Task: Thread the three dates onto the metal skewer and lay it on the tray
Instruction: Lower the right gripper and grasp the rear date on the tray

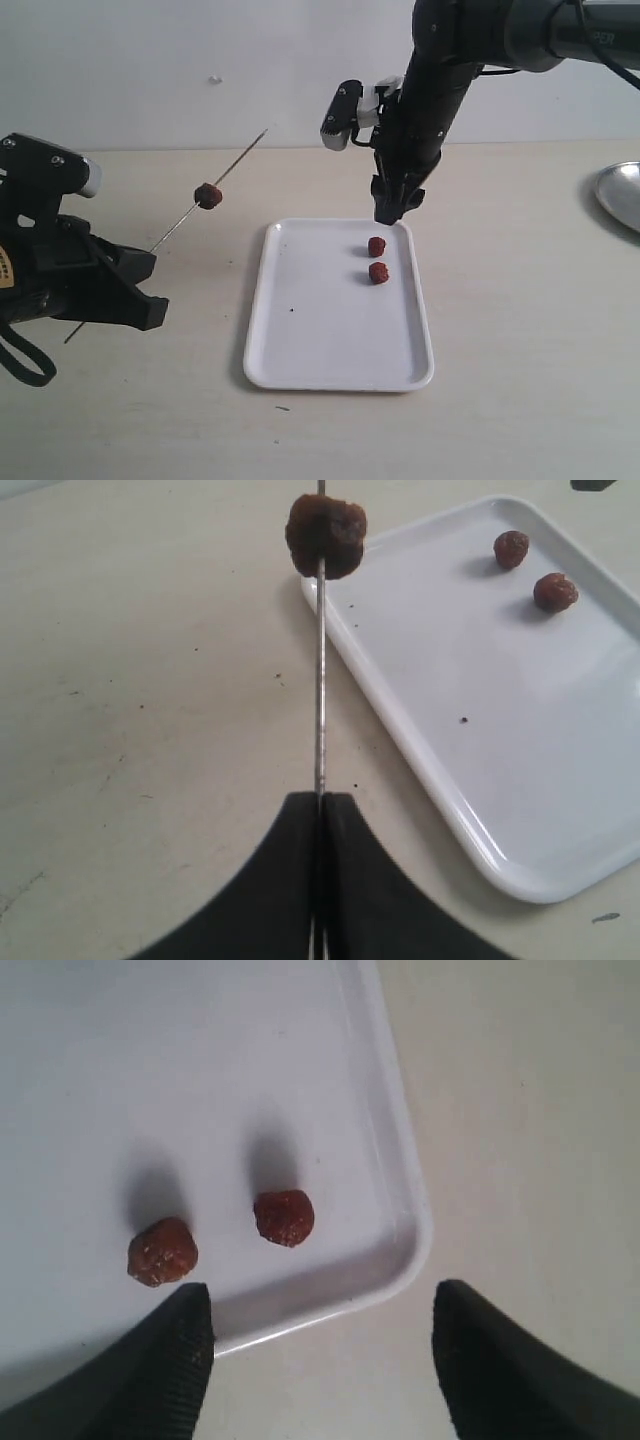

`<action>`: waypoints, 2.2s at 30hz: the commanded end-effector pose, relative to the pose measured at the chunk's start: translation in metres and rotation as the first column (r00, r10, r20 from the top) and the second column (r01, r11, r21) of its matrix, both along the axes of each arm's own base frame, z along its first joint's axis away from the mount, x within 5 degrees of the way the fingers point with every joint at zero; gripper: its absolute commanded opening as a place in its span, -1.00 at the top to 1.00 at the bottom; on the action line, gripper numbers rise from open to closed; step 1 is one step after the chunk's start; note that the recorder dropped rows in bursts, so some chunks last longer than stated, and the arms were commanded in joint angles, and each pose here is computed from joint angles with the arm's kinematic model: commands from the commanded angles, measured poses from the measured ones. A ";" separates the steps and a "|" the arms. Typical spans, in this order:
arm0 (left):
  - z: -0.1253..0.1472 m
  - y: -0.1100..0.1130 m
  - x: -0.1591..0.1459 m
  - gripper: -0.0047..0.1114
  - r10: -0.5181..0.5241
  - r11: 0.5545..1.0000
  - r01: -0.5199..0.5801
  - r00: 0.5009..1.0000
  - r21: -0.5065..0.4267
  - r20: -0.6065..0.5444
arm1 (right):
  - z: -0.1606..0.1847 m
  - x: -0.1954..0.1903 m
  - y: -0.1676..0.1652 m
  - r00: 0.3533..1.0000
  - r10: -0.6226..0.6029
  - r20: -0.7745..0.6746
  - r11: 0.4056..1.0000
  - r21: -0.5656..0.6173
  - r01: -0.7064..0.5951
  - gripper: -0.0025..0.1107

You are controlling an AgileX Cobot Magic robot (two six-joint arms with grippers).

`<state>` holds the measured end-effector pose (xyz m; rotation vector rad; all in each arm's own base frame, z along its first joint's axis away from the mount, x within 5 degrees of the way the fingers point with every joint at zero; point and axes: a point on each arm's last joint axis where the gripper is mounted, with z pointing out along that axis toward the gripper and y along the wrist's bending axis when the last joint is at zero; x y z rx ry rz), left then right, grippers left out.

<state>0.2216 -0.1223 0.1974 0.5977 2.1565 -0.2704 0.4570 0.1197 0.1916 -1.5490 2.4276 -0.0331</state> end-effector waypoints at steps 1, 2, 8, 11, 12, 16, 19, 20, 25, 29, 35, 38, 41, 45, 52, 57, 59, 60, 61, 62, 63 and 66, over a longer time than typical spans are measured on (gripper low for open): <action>-0.001 0.001 0.000 0.92 0.012 1.000 -0.012 1.000 -0.011 -0.007 | -0.004 0.005 0.005 1.000 0.012 -0.008 0.999 0.047 -0.011 -0.12; -0.001 0.001 0.000 0.92 0.012 1.000 -0.012 1.000 -0.011 -0.007 | -0.009 0.006 0.005 1.000 0.012 -0.014 0.999 0.046 -0.011 -0.12; -0.001 0.001 0.000 0.92 0.008 1.000 -0.008 1.000 -0.007 -0.005 | -0.020 0.009 0.001 1.000 0.017 -0.020 1.000 -0.011 -0.017 -0.12; -0.001 0.001 0.000 0.92 0.008 1.000 -0.008 1.000 -0.007 -0.005 | -0.020 0.009 0.001 1.000 0.016 -0.018 1.000 -0.006 -0.016 -0.11; -0.001 0.001 0.000 0.92 0.008 1.000 -0.008 1.000 -0.007 -0.005 | -0.020 0.009 0.002 1.000 0.016 -0.014 1.000 -0.002 -0.016 -0.11; -0.001 0.001 0.000 0.92 0.008 1.000 -0.008 1.000 -0.007 -0.005 | -0.023 0.011 0.002 1.000 0.014 -0.006 1.000 0.002 -0.014 -0.11; -0.001 0.001 0.000 0.92 0.008 1.000 -0.008 1.000 -0.007 -0.005 | -0.030 0.012 0.003 1.000 0.014 -0.017 1.000 0.000 -0.014 -0.11; -0.001 0.001 0.000 0.92 0.008 1.000 -0.008 1.000 -0.007 -0.005 | -0.034 0.012 0.003 1.000 0.014 -0.024 1.000 -0.004 -0.014 -0.11; -0.001 0.001 0.000 0.92 0.008 1.000 -0.008 1.000 -0.007 -0.005 | -0.047 0.015 0.003 1.000 0.014 -0.024 1.000 -0.011 -0.015 -0.11; -0.001 0.001 0.000 0.92 0.007 1.000 -0.007 1.000 -0.005 -0.005 | -0.053 0.018 0.003 1.000 0.013 -0.015 1.000 -0.009 -0.013 -0.08; -0.001 0.001 0.000 0.92 0.007 1.000 -0.007 1.000 -0.005 -0.005 | -0.061 0.018 0.003 1.000 0.016 -0.027 1.000 -0.021 -0.017 -0.07; -0.001 0.001 0.000 0.92 0.007 1.000 -0.007 1.000 -0.005 -0.005 | -0.061 0.019 0.003 1.000 0.014 -0.017 1.000 -0.019 -0.014 -0.07; -0.001 0.001 0.000 0.92 0.007 1.000 -0.007 1.000 -0.005 -0.005 | -0.061 0.020 0.003 1.000 0.013 -0.007 1.000 -0.017 -0.013 -0.07; -0.001 0.001 0.000 0.92 0.007 1.000 -0.007 1.000 -0.005 -0.005 | -0.061 0.020 0.004 1.000 0.015 -0.007 1.000 -0.017 -0.015 -0.07; -0.001 0.001 0.000 0.92 0.007 1.000 -0.007 1.000 -0.005 -0.005 | -0.061 0.019 0.005 1.000 0.010 -0.011 1.000 -0.003 -0.010 -0.07; -0.001 0.001 0.000 0.92 0.007 1.000 -0.007 1.000 -0.005 -0.005 | -0.062 0.019 0.005 1.000 0.010 -0.015 1.000 -0.004 -0.010 -0.07; -0.001 0.001 0.000 0.92 0.007 1.000 -0.007 1.000 -0.005 -0.005 | -0.064 0.019 0.005 1.000 0.010 -0.016 1.000 -0.006 -0.010 -0.07; -0.001 0.001 0.000 0.92 0.007 1.000 -0.007 1.000 -0.005 -0.005 | -0.064 0.019 0.005 1.000 0.010 -0.016 1.000 -0.006 -0.010 -0.07; -0.001 0.001 0.000 0.92 0.007 1.000 -0.007 1.000 -0.005 -0.005 | -0.065 0.019 0.005 1.000 0.010 -0.019 1.000 -0.007 -0.010 -0.07; -0.001 0.001 0.000 0.92 0.007 1.000 -0.007 1.000 -0.005 -0.005 | -0.066 0.019 0.005 1.000 0.010 -0.020 1.000 -0.007 -0.010 -0.07; -0.001 0.001 0.000 0.92 0.007 1.000 -0.007 1.000 -0.005 -0.005 | -0.067 0.019 0.005 1.000 0.011 -0.022 1.000 -0.009 -0.011 -0.07; -0.001 0.001 0.000 0.92 0.007 1.000 -0.007 1.000 -0.005 -0.005 | -0.072 0.020 0.004 0.999 0.011 -0.032 1.000 -0.015 -0.011 -0.07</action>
